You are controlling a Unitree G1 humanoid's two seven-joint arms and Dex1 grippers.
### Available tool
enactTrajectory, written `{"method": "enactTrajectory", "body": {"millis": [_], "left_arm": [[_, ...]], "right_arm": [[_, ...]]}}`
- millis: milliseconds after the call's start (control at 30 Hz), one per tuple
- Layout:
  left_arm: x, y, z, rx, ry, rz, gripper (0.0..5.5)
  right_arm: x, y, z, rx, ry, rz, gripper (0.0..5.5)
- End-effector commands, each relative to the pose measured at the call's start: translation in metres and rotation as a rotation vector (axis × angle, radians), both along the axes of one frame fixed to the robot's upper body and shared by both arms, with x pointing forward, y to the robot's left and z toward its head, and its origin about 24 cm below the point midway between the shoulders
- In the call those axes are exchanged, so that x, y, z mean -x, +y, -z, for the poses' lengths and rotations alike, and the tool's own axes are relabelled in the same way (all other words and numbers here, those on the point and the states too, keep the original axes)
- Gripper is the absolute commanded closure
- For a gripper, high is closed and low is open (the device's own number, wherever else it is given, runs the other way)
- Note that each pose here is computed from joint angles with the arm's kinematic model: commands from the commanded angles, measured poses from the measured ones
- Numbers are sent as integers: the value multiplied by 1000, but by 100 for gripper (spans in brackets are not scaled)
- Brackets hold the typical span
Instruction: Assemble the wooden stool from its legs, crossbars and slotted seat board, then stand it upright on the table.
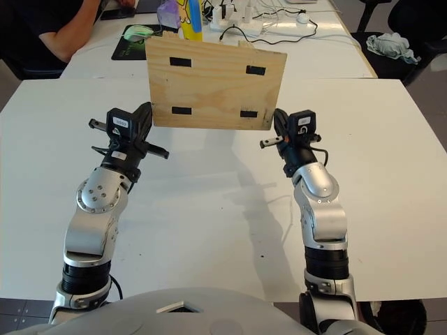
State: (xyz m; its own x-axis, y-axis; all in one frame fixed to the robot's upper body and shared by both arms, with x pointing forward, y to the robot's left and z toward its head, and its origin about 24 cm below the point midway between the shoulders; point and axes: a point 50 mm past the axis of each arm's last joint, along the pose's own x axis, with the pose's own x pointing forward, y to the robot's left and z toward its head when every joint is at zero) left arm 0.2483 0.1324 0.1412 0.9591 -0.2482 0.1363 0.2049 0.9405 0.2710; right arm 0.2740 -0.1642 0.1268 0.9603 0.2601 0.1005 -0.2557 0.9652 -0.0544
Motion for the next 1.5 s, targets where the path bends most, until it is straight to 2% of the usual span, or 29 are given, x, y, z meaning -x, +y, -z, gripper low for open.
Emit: {"method": "enactTrajectory", "body": {"millis": [33,233,367,533,600,667,833,967,1033,1267,1500], "left_arm": [[-6,-21,-25,33,-81,148,550],[-18,-11,-33,30,-105,90,550],[-18,-5,-24,1,-67,55,550],[-2,-7,2,-27,25,84,550],[0,-10,11,-25,53,99,550],[1,-13,17,-22,74,107,550],[5,-19,36,-53,141,153,550],[4,-22,37,-69,149,175,550],[4,-22,38,-73,154,178,550],[3,-20,42,-79,168,165,550],[-1,-11,46,-89,180,143,550]], "right_arm": [[-8,27,-35,-79,-115,-144,546],[-12,29,-46,-99,-140,-150,546],[-8,28,-40,-91,-118,-149,546],[4,-3,-6,-22,-22,-52,546],[6,-21,-3,-1,-47,37,546],[3,-27,-2,19,-62,59,546],[-18,-17,18,176,31,26,546],[-21,-18,47,259,182,18,546],[-20,-14,51,269,202,1,546],[-14,24,47,252,191,-175,546],[-2,45,44,249,160,-313,546]]}}
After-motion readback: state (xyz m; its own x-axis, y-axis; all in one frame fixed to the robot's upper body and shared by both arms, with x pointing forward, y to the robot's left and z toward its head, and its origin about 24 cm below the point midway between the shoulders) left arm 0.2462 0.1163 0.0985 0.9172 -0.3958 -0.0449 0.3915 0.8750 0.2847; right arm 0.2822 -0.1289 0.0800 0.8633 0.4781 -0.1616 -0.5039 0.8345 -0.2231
